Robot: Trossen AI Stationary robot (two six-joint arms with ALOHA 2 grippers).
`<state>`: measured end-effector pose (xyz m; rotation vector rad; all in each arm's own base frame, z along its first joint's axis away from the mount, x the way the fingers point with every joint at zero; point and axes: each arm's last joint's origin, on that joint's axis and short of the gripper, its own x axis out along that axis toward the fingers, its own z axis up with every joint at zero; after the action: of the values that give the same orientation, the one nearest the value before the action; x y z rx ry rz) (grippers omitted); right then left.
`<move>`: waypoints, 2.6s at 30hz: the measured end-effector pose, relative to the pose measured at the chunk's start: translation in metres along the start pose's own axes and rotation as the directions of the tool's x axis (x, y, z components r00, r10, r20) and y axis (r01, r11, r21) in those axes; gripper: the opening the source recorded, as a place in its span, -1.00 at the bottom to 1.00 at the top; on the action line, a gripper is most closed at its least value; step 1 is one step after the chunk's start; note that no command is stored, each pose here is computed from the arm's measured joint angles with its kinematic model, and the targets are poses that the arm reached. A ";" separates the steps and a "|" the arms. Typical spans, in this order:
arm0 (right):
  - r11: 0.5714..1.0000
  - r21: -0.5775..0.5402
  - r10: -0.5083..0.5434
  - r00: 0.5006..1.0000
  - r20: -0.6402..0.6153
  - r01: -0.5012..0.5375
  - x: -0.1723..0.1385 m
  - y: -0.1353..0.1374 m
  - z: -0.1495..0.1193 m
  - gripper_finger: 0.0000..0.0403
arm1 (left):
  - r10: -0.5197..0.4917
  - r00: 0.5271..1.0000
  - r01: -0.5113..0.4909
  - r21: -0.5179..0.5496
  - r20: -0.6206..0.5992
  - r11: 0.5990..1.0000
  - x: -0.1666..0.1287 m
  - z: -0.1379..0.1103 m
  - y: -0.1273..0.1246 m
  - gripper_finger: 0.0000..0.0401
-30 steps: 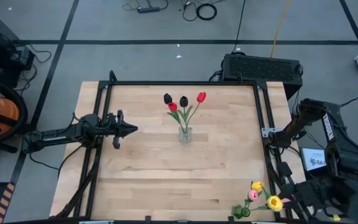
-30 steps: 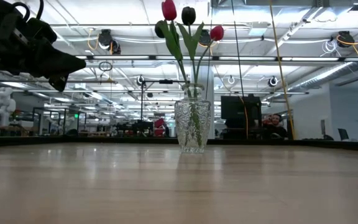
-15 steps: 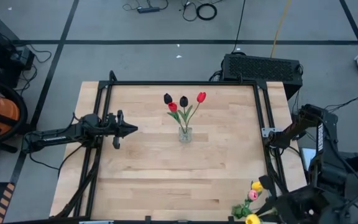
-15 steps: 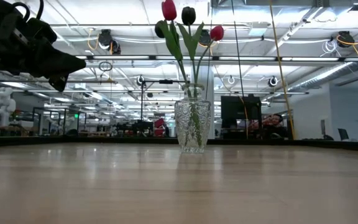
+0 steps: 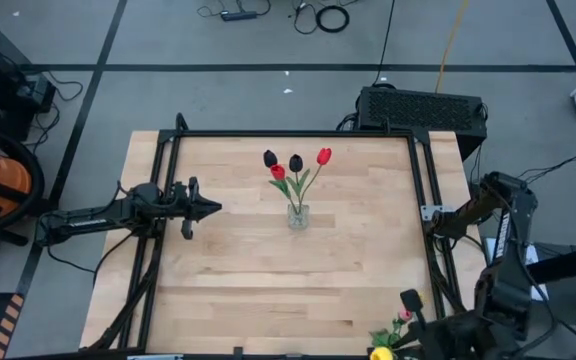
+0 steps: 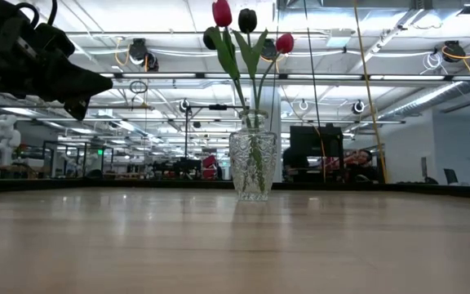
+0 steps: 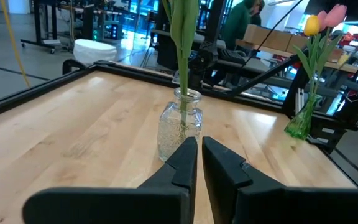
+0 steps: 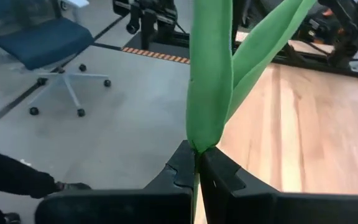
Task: Sort flowers into vase by color
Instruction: Put the yellow flower into the green vase
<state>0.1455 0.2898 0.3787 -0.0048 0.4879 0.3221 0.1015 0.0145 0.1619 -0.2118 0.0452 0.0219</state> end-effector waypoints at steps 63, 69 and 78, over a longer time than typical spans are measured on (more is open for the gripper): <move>0.994 -0.107 0.033 0.999 -0.022 -0.035 -0.024 -0.017 -0.051 -0.92 | 0.009 1.000 -0.009 0.000 0.001 1.000 0.000 0.000 0.000 -0.84; 0.993 -0.116 0.016 0.999 -0.040 -0.020 -0.024 -0.019 -0.053 -0.95 | 0.008 1.000 -0.008 0.000 0.001 1.000 0.000 0.000 0.000 -0.84; 0.989 -0.137 -0.065 0.998 -0.005 0.064 -0.024 -0.023 -0.053 -0.95 | 0.007 1.000 -0.007 0.000 0.001 1.000 0.000 0.000 0.000 -0.84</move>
<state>0.1081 0.2569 0.3410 -0.1550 0.4735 0.2918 0.1015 0.0147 0.1619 -0.2115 0.0450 0.0285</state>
